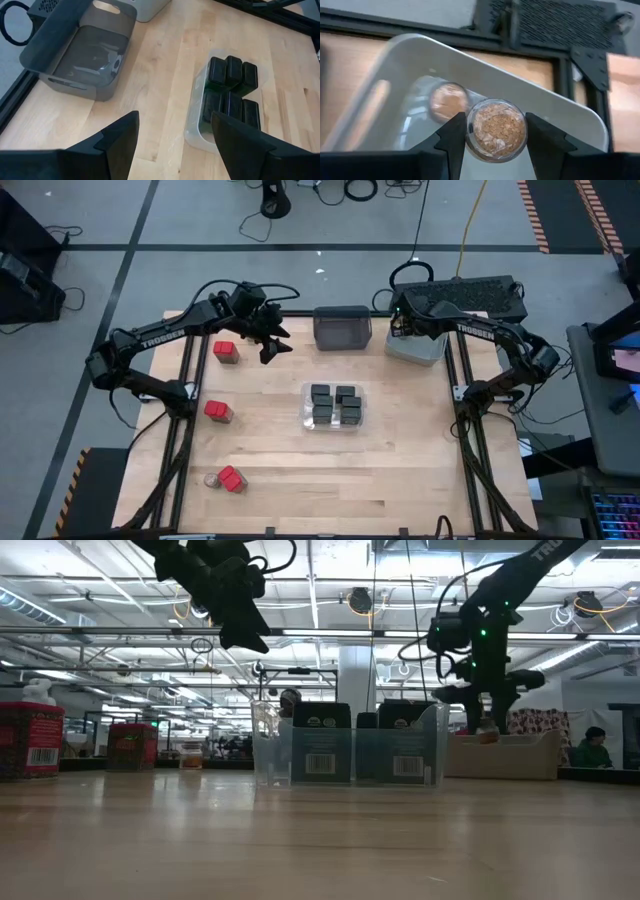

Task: Sort spices by type
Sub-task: Put the brown seasoning bottle into the gray bin

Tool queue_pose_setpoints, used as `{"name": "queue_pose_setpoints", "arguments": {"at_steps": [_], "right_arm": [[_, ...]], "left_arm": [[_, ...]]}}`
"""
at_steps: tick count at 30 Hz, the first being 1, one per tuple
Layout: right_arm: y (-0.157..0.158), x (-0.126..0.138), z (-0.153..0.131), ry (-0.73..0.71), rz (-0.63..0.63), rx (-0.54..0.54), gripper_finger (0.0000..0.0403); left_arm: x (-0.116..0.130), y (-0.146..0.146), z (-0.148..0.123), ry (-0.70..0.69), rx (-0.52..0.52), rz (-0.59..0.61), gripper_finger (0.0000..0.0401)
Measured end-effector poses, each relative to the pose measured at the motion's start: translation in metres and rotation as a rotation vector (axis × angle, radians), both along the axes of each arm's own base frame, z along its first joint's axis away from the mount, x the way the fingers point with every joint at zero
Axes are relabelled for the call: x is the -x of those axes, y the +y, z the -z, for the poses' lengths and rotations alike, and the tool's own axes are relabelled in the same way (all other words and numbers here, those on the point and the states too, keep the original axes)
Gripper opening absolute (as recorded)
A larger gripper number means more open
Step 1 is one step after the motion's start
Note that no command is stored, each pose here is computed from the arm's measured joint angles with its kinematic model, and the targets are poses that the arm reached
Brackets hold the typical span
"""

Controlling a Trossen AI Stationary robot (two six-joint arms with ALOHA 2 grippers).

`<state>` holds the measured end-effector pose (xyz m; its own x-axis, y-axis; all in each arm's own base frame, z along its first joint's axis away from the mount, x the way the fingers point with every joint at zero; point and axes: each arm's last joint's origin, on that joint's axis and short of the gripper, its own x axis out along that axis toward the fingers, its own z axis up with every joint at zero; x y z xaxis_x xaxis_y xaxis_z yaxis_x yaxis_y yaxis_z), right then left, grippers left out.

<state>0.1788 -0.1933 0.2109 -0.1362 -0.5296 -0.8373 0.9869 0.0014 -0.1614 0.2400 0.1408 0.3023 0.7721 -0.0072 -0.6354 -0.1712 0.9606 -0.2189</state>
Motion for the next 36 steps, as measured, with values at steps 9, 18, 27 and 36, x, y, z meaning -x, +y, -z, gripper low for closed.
{"name": "queue_pose_setpoints", "arguments": {"at_steps": [9, 18, 27, 36], "right_arm": [[0.006, 0.007, 0.021, -0.009, 0.111, 0.042, 0.0159], [0.005, 0.007, 0.034, -0.089, 0.146, 0.101, 0.016], [0.004, 0.008, 0.034, -0.074, 0.159, 0.133, 0.016], [0.006, 0.01, 0.037, -0.062, 0.167, 0.134, 0.016]], "left_arm": [[0.0, 0.0, 0.0, -0.001, 0.0, 0.0, 0.0253], [-0.001, 0.001, -0.001, -0.011, -0.007, 0.0, 0.0253], [-0.001, 0.0, -0.001, -0.01, -0.005, 0.001, 0.0253], [-0.003, -0.003, -0.001, -0.01, -0.004, 0.014, 0.0253]]}}
